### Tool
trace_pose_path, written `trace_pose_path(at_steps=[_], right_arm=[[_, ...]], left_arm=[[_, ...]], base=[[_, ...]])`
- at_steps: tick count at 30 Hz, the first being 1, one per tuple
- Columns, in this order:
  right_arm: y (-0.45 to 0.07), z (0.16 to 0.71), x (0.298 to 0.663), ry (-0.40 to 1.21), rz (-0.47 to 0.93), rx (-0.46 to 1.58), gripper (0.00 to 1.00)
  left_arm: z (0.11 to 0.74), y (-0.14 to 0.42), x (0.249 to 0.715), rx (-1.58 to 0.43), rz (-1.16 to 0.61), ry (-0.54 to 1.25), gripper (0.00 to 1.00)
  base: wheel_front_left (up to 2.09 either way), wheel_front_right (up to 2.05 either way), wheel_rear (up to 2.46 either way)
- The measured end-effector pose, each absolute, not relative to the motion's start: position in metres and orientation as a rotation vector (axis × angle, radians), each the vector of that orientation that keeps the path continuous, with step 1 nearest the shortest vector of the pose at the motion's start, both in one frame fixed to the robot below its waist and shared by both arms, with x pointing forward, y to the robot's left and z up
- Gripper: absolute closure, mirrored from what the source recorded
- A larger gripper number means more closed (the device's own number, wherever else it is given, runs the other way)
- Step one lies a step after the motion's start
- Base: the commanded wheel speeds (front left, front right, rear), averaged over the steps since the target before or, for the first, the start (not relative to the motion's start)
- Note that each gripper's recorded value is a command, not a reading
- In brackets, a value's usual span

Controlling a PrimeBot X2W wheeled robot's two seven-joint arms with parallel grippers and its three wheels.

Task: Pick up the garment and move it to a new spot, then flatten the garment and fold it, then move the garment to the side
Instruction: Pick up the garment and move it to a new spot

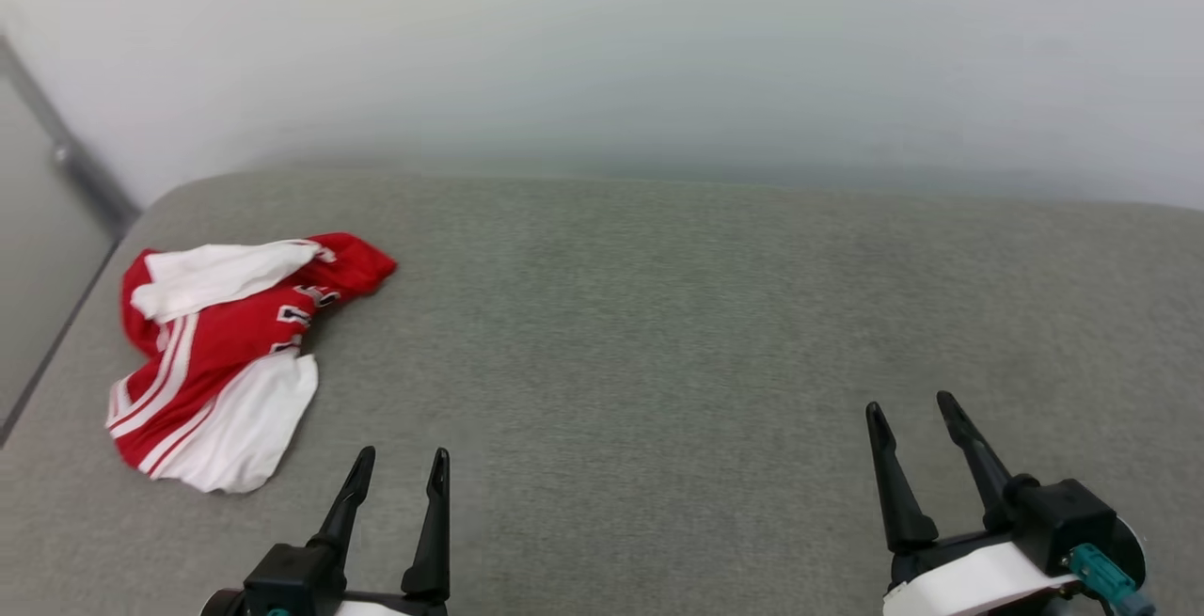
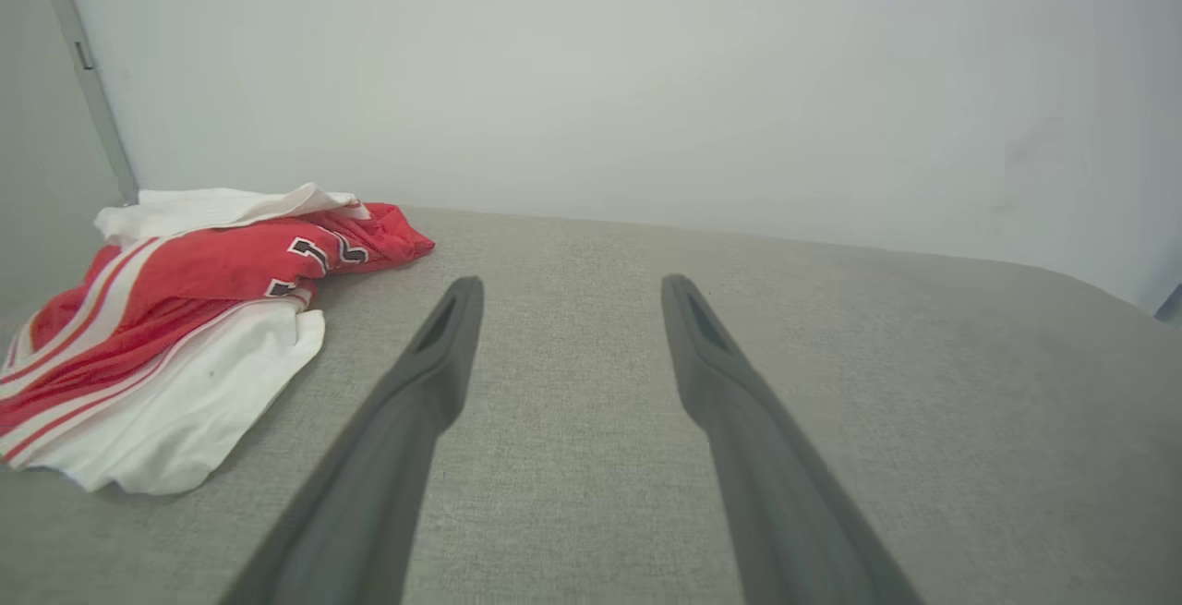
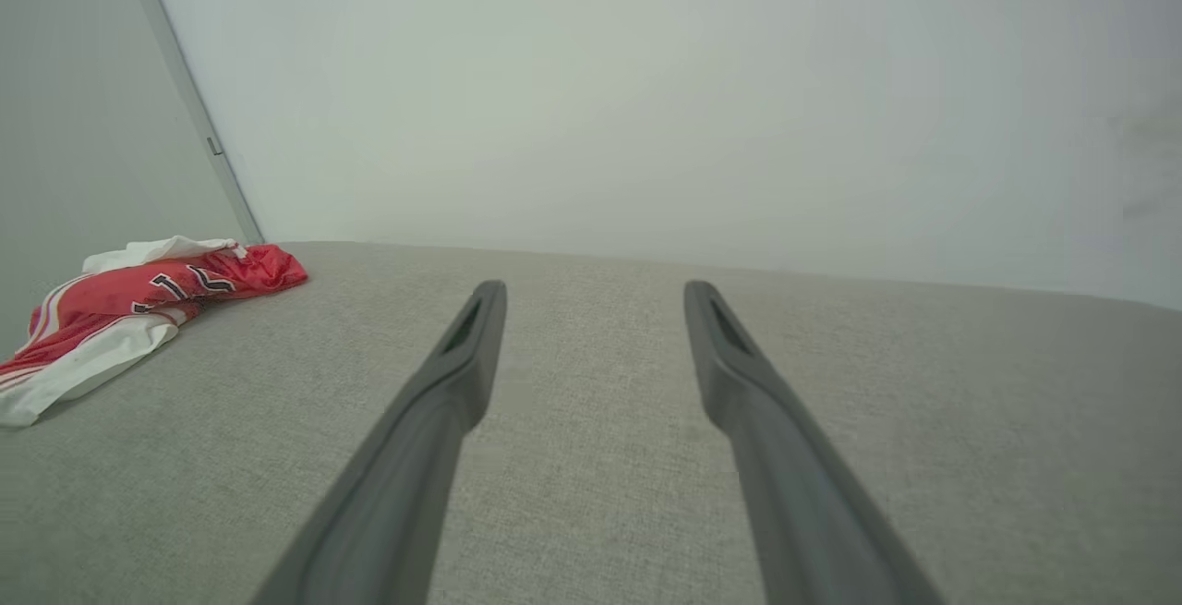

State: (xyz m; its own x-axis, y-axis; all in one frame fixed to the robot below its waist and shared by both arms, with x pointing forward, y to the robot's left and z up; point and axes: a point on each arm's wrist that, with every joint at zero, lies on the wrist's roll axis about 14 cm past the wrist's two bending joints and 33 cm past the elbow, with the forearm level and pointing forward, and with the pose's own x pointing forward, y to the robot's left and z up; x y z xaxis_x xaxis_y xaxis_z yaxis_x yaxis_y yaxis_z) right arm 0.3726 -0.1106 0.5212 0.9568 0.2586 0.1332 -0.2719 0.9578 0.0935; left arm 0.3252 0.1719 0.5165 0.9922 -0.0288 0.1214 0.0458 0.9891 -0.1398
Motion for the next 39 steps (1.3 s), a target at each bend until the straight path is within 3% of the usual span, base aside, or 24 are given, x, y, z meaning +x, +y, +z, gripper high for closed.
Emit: trace_pose_path(at_steps=[24, 39], right_arm=[[0.027, 0.524, 0.366, -0.087, 0.681, 0.157, 0.00], [0.043, 0.524, 0.361, -0.080, 0.728, 0.164, 0.00]], left_arm=[[0.512, 0.267, 0.235, -0.101, 0.310, -0.142, 0.00], [0.514, 0.275, 0.222, -0.110, 0.343, -0.158, 0.00]], base=[[0.00, 0.00, 0.00], [0.00, 0.00, 0.00]])
